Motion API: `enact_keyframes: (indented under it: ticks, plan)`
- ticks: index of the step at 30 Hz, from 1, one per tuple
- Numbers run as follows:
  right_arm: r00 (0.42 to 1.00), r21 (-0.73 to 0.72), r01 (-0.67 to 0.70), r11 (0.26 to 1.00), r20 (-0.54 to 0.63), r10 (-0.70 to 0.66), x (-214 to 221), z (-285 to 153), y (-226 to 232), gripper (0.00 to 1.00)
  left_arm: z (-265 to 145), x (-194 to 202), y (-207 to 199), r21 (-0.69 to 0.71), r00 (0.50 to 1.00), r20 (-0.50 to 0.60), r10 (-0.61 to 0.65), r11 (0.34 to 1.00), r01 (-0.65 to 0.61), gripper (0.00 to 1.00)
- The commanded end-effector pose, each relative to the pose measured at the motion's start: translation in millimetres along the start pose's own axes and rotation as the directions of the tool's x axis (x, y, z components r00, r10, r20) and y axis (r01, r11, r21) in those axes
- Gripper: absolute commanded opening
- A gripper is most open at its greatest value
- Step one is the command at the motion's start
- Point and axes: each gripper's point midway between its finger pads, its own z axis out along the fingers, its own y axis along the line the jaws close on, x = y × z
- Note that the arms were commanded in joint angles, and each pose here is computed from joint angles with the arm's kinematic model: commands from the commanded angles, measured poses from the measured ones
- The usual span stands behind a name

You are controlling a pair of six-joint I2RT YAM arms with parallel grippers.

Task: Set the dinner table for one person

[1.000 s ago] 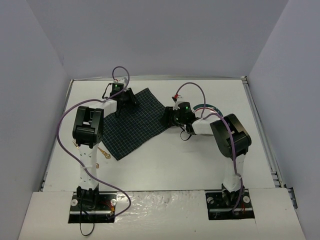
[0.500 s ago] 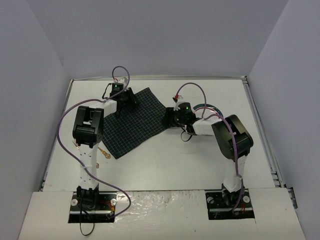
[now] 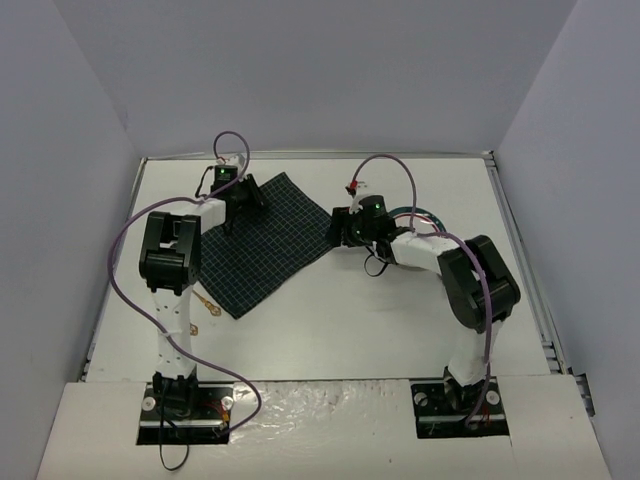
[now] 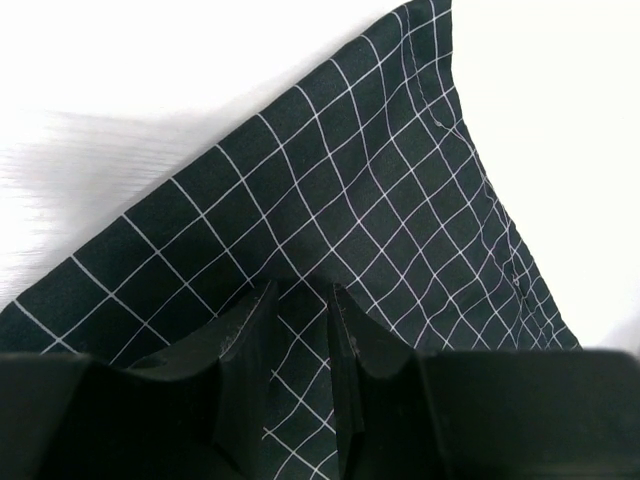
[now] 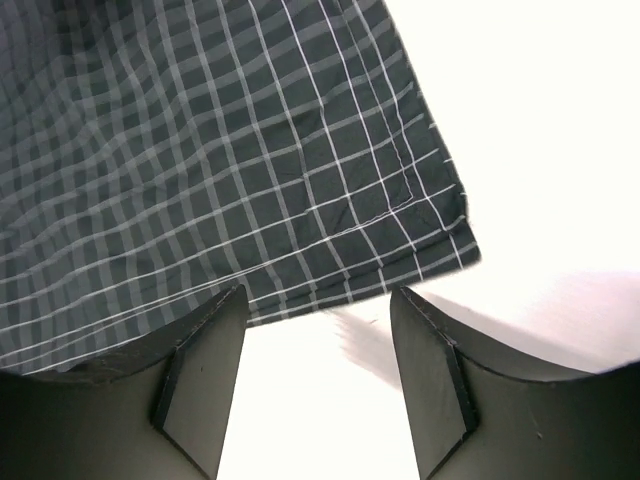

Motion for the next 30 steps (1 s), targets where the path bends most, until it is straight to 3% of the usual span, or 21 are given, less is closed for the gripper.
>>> enact_keyframes:
  ticks: [1,10,17,21,25,30]
  plan:
    - [0.967,-0.020,0.081,0.997,0.245,-0.073,-98,-51,32,0.57,-25,-32,-6,-0.011,0.997,0.072,0.033,0.999,-0.032,0.27]
    - [0.906,0.034,0.074,0.997,0.414,-0.081,-153,-138,36,0.71,-75,-76,-72,0.067,0.979,0.168,0.116,0.989,-0.128,0.46]
    - [0.853,0.112,0.002,0.994,0.518,-0.060,-158,-207,27,0.78,-125,-80,-141,0.159,0.962,0.227,0.149,0.969,-0.188,0.66]
    - [0.824,0.151,-0.051,0.987,0.565,-0.044,-147,-238,17,0.81,-133,-42,-179,0.248,0.978,0.168,0.122,0.955,-0.162,0.75]
    - [0.809,0.169,-0.107,0.980,0.587,-0.013,-128,-267,9,0.99,-128,14,-214,0.346,0.993,0.084,0.082,0.932,-0.106,0.94]
    - [0.789,0.167,-0.122,0.978,0.614,-0.006,-108,-298,6,1.00,-116,88,-263,0.427,0.994,-0.026,0.103,0.901,-0.082,0.97]
